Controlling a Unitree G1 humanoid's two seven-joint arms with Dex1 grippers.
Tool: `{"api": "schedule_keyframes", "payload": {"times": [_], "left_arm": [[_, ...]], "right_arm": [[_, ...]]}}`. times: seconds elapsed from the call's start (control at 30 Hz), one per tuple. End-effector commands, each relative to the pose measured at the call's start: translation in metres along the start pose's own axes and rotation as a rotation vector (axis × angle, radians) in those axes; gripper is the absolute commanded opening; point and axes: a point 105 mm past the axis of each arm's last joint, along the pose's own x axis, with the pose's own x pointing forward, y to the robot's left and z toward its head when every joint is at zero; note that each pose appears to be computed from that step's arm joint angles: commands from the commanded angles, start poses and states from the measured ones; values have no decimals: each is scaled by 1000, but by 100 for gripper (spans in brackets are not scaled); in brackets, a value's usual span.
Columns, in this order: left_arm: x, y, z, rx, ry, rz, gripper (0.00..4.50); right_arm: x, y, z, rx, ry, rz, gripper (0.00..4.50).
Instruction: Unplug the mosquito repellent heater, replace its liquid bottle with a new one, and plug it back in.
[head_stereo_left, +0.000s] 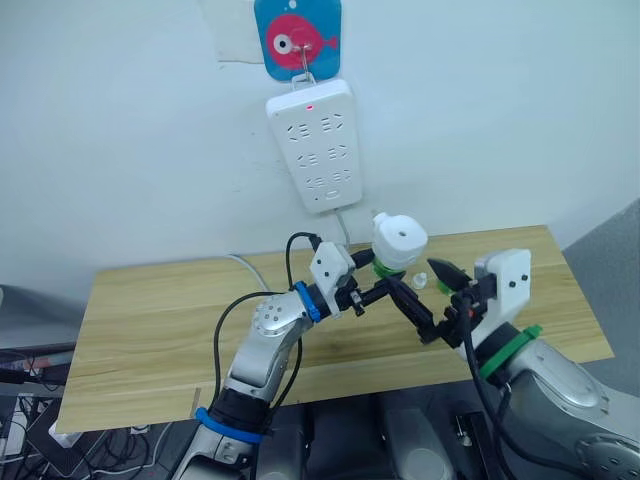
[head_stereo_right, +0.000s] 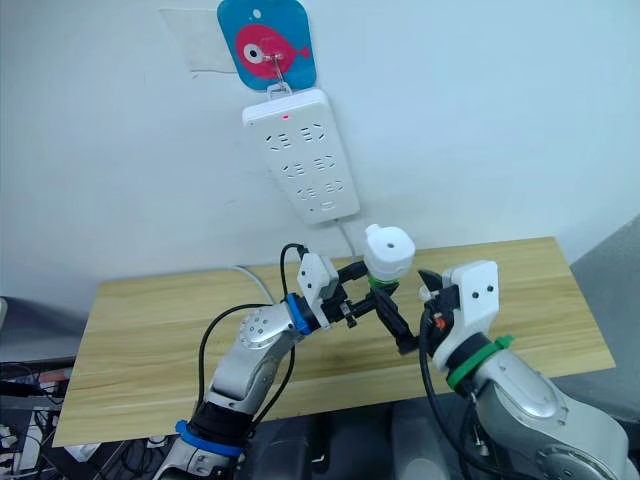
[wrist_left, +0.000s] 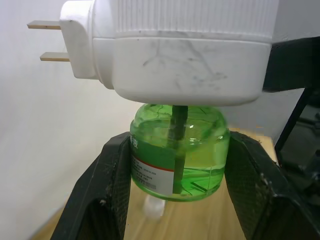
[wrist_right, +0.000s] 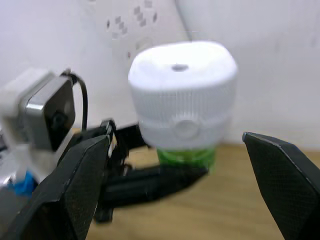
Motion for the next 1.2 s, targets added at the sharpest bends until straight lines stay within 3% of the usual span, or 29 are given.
{"api": "schedule_keyframes", "payload": {"times": [0.03, 0.27, 0.57, 0.67, 0.77, 0.97, 1.2], "left_arm": [[2, -7, 14, 9, -68, -20, 228], [-2, -21, 11, -38, -64, -62, 228], [-3, -21, 12, -46, -65, -52, 228], [-3, -21, 12, -47, -63, -53, 228], [-3, -22, 12, -58, -64, -60, 228], [-4, -27, 6, -73, -36, -91, 228], [-28, -11, 14, -52, -18, -29, 449]], "right_arm": [[1, 3, 3, -19, -39, -6, 447], [6, 2, 10, -73, -81, -11, 447], [15, 6, 9, -65, -91, 22, 447], [15, 7, 9, -67, -95, 31, 388], [16, 8, 8, -67, -94, 40, 296], [15, 5, 8, -71, -99, 27, 295], [17, -17, 8, -88, -106, -58, 295]]}}
